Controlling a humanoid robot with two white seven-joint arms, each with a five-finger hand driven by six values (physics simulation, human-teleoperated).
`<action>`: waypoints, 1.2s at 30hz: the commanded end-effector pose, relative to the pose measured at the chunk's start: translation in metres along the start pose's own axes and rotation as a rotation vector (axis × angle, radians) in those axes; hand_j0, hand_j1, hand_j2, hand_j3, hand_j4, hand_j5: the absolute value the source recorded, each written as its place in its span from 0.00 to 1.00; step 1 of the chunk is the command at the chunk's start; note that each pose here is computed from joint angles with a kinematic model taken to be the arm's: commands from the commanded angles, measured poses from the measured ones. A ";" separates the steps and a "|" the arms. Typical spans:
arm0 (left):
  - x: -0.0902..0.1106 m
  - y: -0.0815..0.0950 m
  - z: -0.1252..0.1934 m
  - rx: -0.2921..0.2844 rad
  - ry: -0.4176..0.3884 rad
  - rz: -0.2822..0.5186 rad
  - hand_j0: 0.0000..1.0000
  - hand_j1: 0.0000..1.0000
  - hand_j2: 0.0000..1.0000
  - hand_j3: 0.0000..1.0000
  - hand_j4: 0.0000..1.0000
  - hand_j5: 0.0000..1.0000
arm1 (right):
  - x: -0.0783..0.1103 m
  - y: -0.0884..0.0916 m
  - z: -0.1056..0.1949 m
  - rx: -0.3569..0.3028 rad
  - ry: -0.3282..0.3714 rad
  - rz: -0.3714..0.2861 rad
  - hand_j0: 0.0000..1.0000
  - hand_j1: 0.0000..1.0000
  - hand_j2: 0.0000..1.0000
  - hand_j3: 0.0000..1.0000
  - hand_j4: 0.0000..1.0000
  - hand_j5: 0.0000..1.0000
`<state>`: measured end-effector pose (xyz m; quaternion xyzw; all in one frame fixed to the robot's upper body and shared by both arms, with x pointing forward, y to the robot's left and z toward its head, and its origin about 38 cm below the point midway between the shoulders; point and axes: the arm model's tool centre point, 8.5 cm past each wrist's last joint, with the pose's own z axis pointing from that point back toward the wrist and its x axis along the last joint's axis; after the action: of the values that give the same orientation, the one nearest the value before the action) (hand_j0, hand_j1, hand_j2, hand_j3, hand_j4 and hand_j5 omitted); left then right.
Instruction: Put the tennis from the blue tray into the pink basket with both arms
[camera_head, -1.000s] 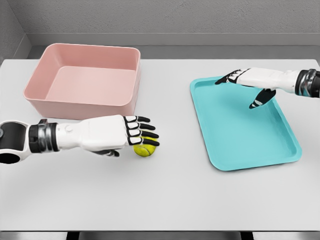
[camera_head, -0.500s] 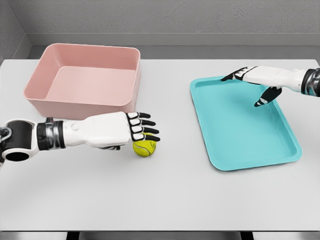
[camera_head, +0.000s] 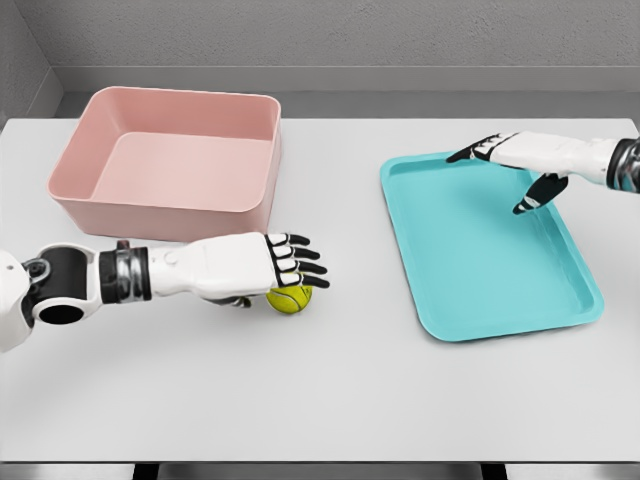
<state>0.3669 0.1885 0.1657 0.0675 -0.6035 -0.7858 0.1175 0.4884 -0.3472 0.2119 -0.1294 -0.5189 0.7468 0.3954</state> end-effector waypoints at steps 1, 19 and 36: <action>0.002 -0.002 -0.001 -0.031 -0.006 0.003 1.00 1.00 1.00 1.00 1.00 1.00 | 0.000 -0.001 0.001 -0.006 0.001 -0.005 1.00 1.00 1.00 1.00 1.00 1.00; -0.014 -0.005 -0.009 0.004 0.027 0.073 1.00 1.00 1.00 1.00 1.00 1.00 | -0.004 0.002 0.002 -0.001 0.012 -0.015 1.00 1.00 1.00 1.00 1.00 1.00; -0.014 -0.014 -0.015 -0.012 0.032 0.079 1.00 1.00 1.00 1.00 1.00 1.00 | -0.008 0.003 0.004 -0.002 0.024 -0.021 1.00 1.00 1.00 1.00 1.00 1.00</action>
<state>0.3809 0.1798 0.1487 0.0547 -0.5992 -0.7838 0.1536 0.4899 -0.3551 0.2087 -0.1334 -0.5144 0.7429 0.4071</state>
